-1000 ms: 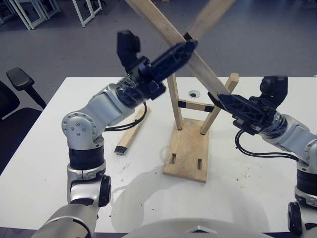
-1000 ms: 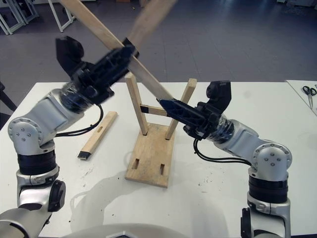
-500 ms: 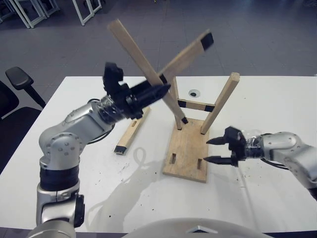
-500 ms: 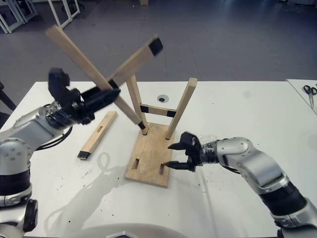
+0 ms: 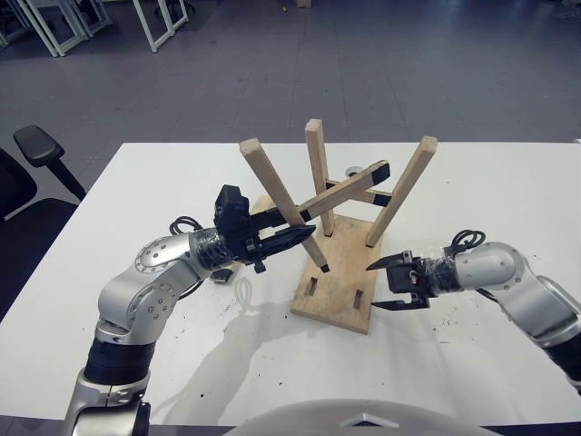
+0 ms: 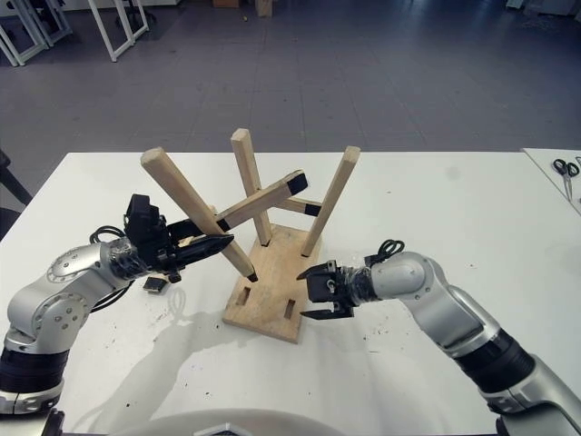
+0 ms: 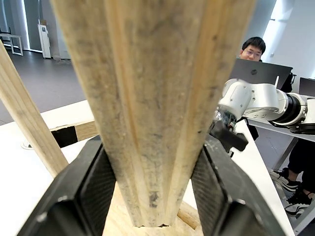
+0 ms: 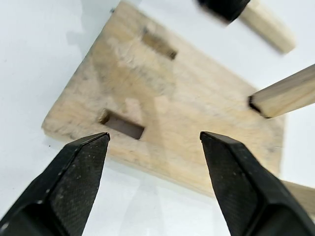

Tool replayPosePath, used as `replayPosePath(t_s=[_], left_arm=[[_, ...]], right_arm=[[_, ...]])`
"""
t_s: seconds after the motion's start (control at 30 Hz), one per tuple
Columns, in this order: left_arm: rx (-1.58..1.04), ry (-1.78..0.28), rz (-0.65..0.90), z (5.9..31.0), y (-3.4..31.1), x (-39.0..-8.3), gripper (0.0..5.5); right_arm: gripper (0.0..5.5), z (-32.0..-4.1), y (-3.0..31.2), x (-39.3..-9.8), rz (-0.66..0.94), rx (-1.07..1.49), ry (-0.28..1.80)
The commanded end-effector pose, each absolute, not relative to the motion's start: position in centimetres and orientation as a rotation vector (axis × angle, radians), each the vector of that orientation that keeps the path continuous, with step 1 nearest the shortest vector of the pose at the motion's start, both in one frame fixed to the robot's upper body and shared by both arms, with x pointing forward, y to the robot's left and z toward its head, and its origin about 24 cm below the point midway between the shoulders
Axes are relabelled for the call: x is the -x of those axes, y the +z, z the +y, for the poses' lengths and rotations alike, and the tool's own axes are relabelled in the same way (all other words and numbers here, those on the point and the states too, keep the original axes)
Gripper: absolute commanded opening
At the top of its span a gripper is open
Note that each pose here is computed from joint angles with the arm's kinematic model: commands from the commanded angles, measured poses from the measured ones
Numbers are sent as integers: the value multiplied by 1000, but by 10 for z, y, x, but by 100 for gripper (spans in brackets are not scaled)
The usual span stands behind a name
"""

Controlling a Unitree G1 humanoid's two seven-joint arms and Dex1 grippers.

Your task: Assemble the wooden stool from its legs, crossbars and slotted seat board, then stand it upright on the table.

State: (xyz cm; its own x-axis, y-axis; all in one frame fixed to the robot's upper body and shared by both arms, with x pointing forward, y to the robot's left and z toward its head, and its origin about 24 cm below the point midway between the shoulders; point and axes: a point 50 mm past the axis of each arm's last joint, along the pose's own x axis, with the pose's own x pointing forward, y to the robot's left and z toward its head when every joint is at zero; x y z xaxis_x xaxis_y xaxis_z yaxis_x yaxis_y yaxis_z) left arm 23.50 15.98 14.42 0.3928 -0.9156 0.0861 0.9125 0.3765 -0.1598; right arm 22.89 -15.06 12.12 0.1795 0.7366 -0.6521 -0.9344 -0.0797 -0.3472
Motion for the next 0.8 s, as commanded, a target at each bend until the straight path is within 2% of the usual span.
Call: replayPosePath(t_s=[0.03, 0.2, 0.3, 0.57, 0.63, 0.8], left_arm=[[175, -1155, -6, 164, 147, -237, 204], [165, -1174, -11, 164, 151, -243, 204], [152, -1191, 11, 165, 148, -242, 204], [173, -1325, 63, 160, 141, -234, 204], [187, -1336, 64, 154, 135, -235, 204], [248, -1343, 62, 131, 117, -238, 204]], right_arm=[[339, -145, 133, -233, 255, 860, 1421], [339, -131, 98, -236, 312, 844, 1459], [339, -132, 82, -237, 332, 953, 1477], [339, -156, 86, -244, 193, 1446, 1519], [339, -162, 86, -251, 167, 1508, 1508], [339, -155, 89, -263, 39, 1502, 1452]])
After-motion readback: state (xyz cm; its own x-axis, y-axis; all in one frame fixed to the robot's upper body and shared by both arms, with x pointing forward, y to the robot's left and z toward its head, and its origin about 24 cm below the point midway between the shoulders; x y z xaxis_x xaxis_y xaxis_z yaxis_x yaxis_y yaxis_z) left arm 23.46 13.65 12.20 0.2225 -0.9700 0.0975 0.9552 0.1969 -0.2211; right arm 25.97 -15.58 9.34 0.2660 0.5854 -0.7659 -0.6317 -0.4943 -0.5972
